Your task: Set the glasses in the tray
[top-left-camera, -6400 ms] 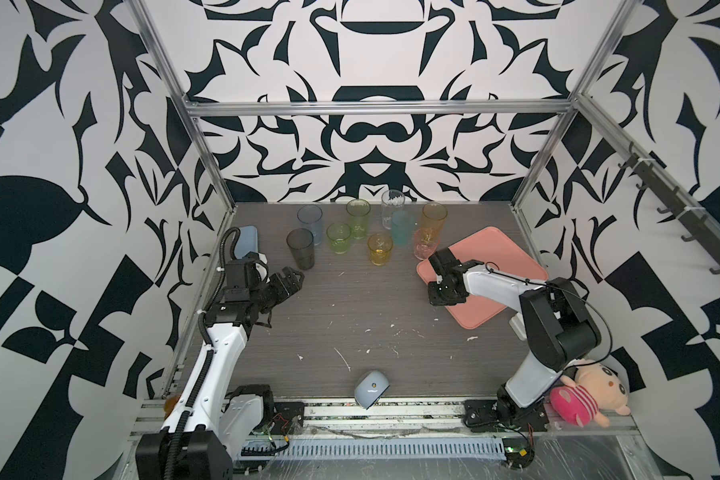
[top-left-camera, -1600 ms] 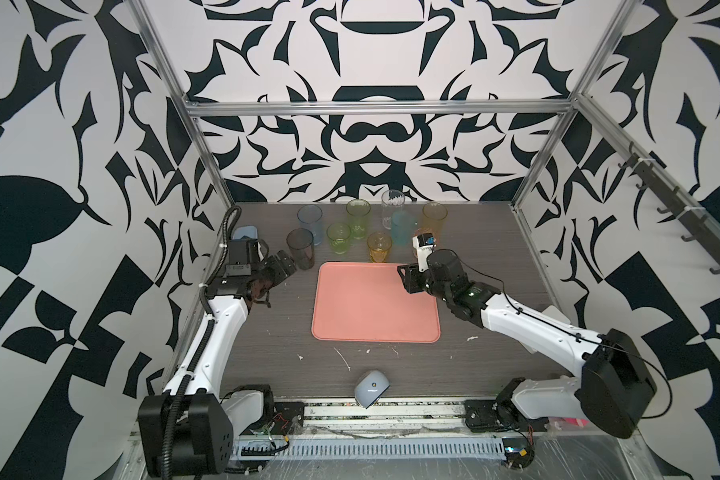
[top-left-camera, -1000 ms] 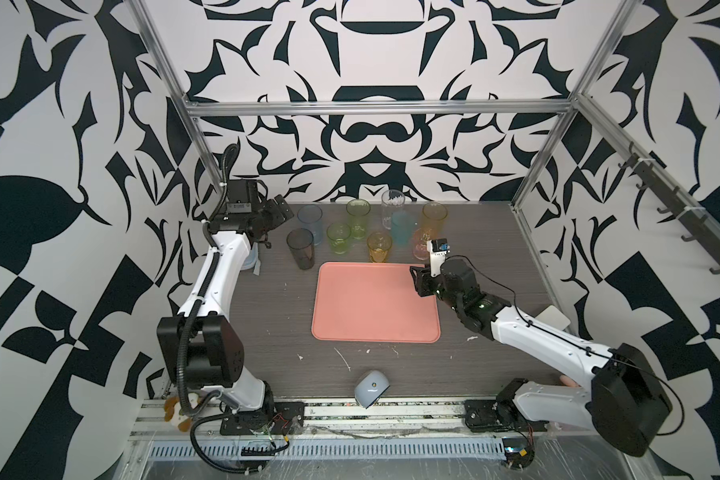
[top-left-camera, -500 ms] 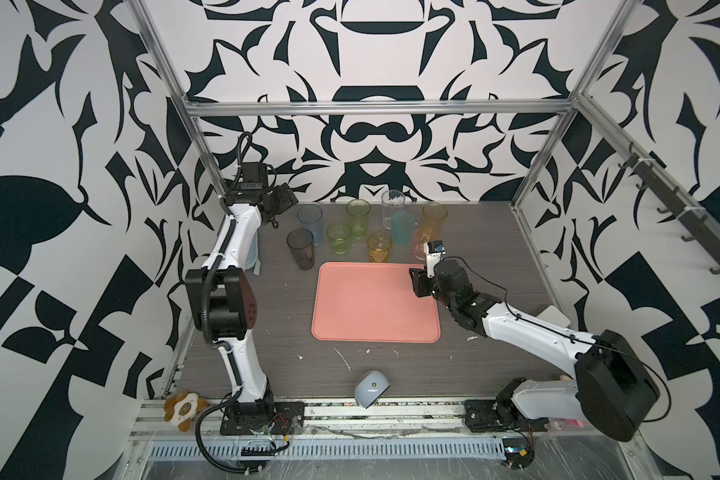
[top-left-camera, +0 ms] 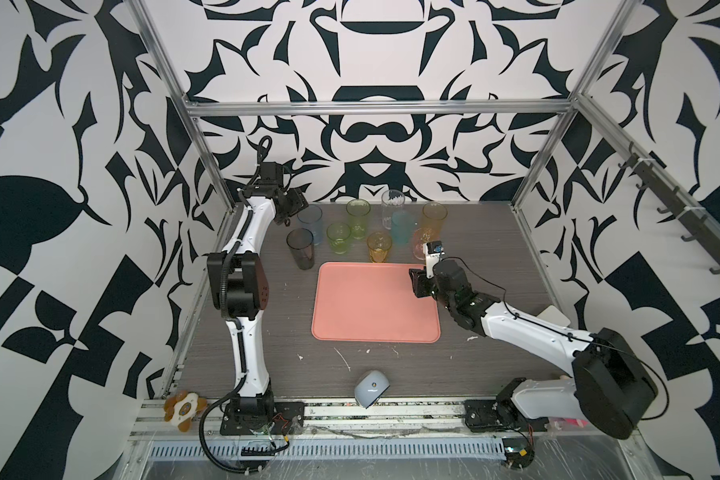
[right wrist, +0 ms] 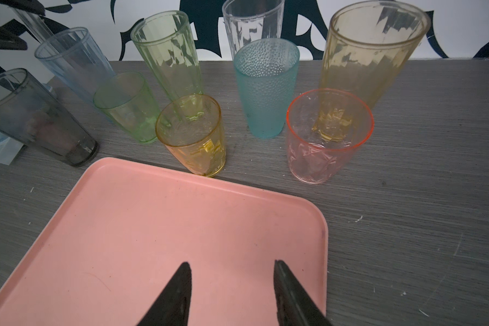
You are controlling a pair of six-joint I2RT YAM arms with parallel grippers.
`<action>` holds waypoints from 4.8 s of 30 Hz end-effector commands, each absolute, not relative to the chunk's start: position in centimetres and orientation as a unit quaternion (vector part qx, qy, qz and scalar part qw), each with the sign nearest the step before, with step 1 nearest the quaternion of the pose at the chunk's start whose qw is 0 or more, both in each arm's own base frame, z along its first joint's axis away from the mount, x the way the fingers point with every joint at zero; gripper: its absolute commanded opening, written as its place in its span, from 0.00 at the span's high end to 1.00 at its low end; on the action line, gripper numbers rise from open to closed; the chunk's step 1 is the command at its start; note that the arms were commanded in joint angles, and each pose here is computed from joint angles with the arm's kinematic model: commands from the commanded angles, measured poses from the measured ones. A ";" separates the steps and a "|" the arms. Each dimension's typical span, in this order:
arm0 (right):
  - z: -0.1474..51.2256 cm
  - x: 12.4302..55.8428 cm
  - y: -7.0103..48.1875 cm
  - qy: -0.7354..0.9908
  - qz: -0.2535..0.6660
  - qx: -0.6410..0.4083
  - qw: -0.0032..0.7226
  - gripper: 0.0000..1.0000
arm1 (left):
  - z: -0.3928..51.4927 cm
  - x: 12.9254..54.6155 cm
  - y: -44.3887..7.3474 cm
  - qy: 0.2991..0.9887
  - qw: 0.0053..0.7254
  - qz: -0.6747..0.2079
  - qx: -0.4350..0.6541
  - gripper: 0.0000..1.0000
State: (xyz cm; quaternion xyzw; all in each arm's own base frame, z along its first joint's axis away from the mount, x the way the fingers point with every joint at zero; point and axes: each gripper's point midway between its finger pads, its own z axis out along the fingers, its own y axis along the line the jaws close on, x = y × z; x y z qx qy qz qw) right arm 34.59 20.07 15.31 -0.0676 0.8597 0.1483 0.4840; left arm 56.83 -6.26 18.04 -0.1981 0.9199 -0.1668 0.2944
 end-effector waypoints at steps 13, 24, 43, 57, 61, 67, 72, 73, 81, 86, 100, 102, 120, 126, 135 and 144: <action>17.1 35.6 20.3 0.847 0.153 -0.059 0.506 0.51 | 14.2 56.3 -6.6 0.944 0.241 -0.127 -0.185 0.46; 16.6 35.7 20.4 0.850 0.151 -0.060 0.501 0.51 | 13.2 56.4 -6.1 0.950 0.231 -0.105 -0.183 0.59; 16.5 35.8 20.5 0.853 0.150 -0.062 0.496 0.52 | 15.6 56.4 -5.0 0.947 0.258 -0.078 -0.177 0.88; 16.6 35.8 20.6 0.854 0.151 -0.062 0.495 0.52 | 22.6 54.5 -3.9 0.933 0.310 -0.061 -0.171 0.98; 16.6 35.7 20.5 0.853 0.151 -0.062 0.495 0.52 | 25.0 53.3 -3.6 0.930 0.321 -0.058 -0.170 0.99; 16.7 35.7 20.4 0.853 0.148 -0.061 0.497 0.52 | 28.6 50.8 -4.0 0.926 0.337 -0.056 -0.161 1.00; 16.6 35.7 20.4 0.853 0.148 -0.061 0.496 0.52 | 30.9 48.5 -5.0 0.924 0.347 -0.060 -0.149 1.00; 16.7 35.7 20.5 0.853 0.149 -0.061 0.496 0.52 | 31.4 48.0 -5.5 0.923 0.351 -0.064 -0.145 1.00; 16.8 35.7 20.4 0.853 0.149 -0.060 0.496 0.52 | 33.0 43.9 -10.1 0.924 0.363 -0.077 -0.093 1.00; 16.9 35.6 20.3 0.853 0.148 -0.059 0.497 0.52 | 32.9 41.3 -12.5 0.928 0.353 -0.095 -0.074 1.00; 17.0 35.6 19.9 0.852 0.140 -0.057 0.500 0.52 | 29.9 36.6 -15.7 0.947 0.307 -0.082 -0.037 1.00; 17.0 35.6 19.9 0.853 0.139 -0.057 0.500 0.52 | 29.4 36.2 -15.8 0.950 0.302 -0.079 -0.034 1.00; 16.5 35.7 20.1 0.857 0.138 -0.060 0.493 0.52 | 23.3 34.6 -16.2 0.975 0.219 -0.029 -0.019 1.00; 16.6 35.7 20.2 0.857 0.137 -0.062 0.493 0.52 | 20.9 35.1 -16.2 0.983 0.182 -0.001 -0.011 1.00; 16.5 35.7 20.2 0.858 0.135 -0.065 0.491 0.52 | 17.8 36.6 -15.7 0.990 0.141 0.030 -0.012 1.00; 16.6 35.8 20.1 0.859 0.132 -0.065 0.491 0.52 | 16.1 38.0 -15.1 0.992 0.117 0.032 -0.029 1.00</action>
